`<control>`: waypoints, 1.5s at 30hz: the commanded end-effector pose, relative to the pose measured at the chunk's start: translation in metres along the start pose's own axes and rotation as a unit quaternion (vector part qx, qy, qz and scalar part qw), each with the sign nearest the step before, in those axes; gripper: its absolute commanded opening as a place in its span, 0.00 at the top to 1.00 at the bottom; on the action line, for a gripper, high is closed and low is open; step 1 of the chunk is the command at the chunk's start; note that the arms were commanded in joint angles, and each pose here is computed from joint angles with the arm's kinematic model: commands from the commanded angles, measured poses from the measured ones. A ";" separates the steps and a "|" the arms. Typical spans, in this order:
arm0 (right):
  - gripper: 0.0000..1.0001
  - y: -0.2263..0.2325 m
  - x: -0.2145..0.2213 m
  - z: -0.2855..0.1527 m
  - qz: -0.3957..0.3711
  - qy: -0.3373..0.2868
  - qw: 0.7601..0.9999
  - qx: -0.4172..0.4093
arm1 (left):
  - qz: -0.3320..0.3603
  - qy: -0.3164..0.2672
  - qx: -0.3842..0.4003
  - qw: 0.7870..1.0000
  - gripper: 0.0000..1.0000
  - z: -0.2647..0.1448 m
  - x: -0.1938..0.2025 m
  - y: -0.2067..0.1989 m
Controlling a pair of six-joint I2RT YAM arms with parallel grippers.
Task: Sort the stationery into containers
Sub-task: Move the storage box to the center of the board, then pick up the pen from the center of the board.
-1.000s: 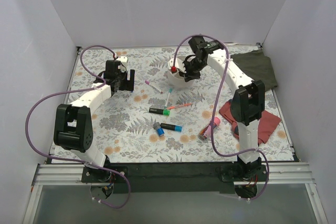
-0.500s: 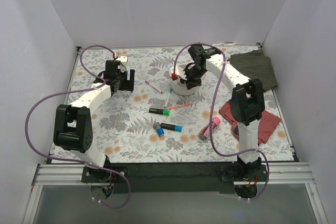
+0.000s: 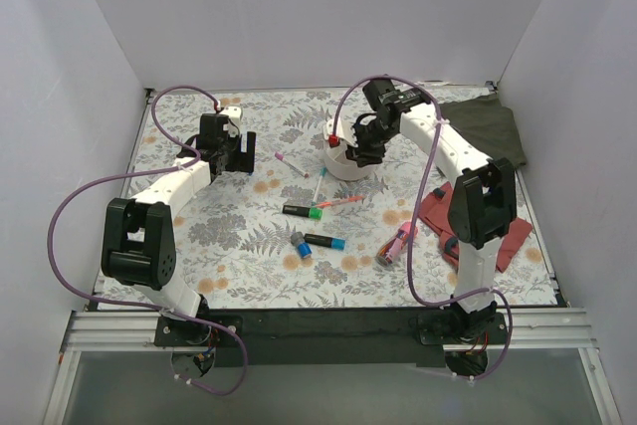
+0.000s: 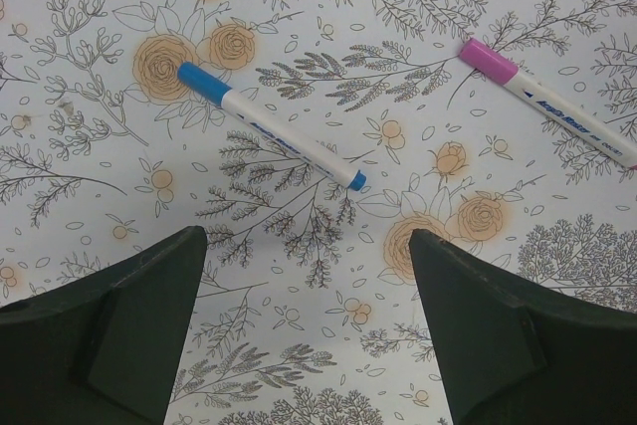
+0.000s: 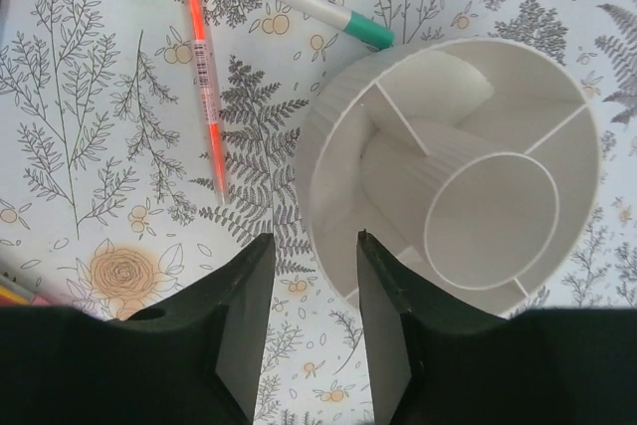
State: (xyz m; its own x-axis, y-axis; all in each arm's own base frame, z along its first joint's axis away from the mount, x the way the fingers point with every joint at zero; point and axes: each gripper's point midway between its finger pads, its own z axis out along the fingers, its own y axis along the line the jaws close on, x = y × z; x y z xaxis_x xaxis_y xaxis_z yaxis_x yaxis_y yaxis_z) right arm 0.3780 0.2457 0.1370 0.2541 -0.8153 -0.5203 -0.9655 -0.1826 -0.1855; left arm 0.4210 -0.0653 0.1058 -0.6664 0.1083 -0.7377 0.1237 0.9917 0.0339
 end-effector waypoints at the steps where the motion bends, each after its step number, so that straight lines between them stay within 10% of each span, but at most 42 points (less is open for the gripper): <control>1: 0.52 -0.002 -0.015 -0.022 0.001 -0.013 0.999 0.031 | -0.003 -0.032 0.001 0.999 0.16 -0.014 -0.023 0.001; 7: 0.36 -0.009 -0.018 -0.039 0.048 -0.014 0.997 0.062 | 0.015 -0.042 -0.021 0.999 0.14 -0.018 -0.037 0.010; 12: 0.36 -0.020 -0.019 -0.067 0.129 -0.043 0.986 0.101 | -0.058 0.083 -0.076 0.992 0.21 -0.005 -0.033 0.029; 19: 0.35 -0.030 -0.023 -0.087 0.143 -0.074 0.977 0.140 | -0.129 0.151 -0.087 0.976 0.48 0.004 -0.010 0.039; 45: 0.36 -0.038 -0.008 -0.090 0.160 -0.073 0.973 0.149 | -0.210 0.200 -0.075 0.954 0.50 0.088 0.015 0.043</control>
State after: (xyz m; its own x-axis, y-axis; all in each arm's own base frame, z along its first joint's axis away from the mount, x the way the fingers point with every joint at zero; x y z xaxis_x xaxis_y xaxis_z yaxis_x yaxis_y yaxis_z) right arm 0.4046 0.2111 0.2157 -0.0340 -0.7300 -0.6826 -0.9489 0.2380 -0.2071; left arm 0.4724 -0.0295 0.0316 -0.8779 -0.3009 -0.3726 -0.2929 0.9528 -0.0796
